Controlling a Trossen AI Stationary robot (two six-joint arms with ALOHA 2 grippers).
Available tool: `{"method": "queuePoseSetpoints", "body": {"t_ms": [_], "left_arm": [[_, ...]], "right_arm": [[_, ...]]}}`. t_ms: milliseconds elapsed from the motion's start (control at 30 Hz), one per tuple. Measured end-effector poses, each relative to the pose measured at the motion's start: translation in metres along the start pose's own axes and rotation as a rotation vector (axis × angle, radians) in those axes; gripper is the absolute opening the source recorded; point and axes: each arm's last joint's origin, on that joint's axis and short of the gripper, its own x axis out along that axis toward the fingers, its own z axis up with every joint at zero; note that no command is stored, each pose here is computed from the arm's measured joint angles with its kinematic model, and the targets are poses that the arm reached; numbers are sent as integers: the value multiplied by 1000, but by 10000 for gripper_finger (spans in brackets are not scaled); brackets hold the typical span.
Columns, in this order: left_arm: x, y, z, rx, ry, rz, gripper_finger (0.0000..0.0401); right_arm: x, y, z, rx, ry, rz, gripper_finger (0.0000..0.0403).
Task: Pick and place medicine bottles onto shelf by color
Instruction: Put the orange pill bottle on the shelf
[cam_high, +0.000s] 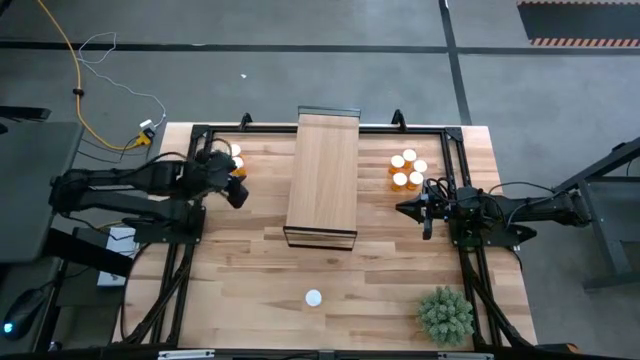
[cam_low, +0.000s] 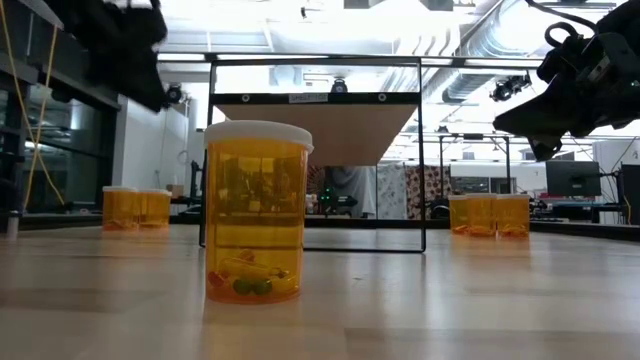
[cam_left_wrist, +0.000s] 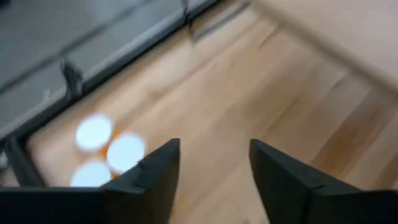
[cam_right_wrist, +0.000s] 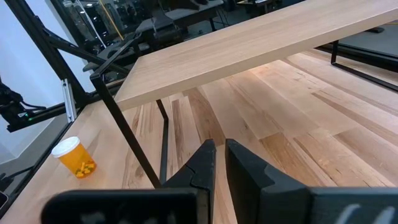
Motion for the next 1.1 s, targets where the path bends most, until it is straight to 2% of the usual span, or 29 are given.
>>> {"method": "queuePoseSetpoints", "body": {"t_ms": [167,300,567,933,1100], "left_arm": [[23,6,1,-51,191,28,251],[40,13,2,-102,291,63,277],[64,24,-2,-134,473,167,279],[91,26,-6,-107,603,239,278],[103,29,-8,-90,639,308,278]], "right_arm": [[0,0,0,0,1,0,28],[0,0,0,0,0,0,28],[0,0,0,0,0,0,28],[0,0,0,0,0,0,28],[0,0,0,0,0,0,28]]}}
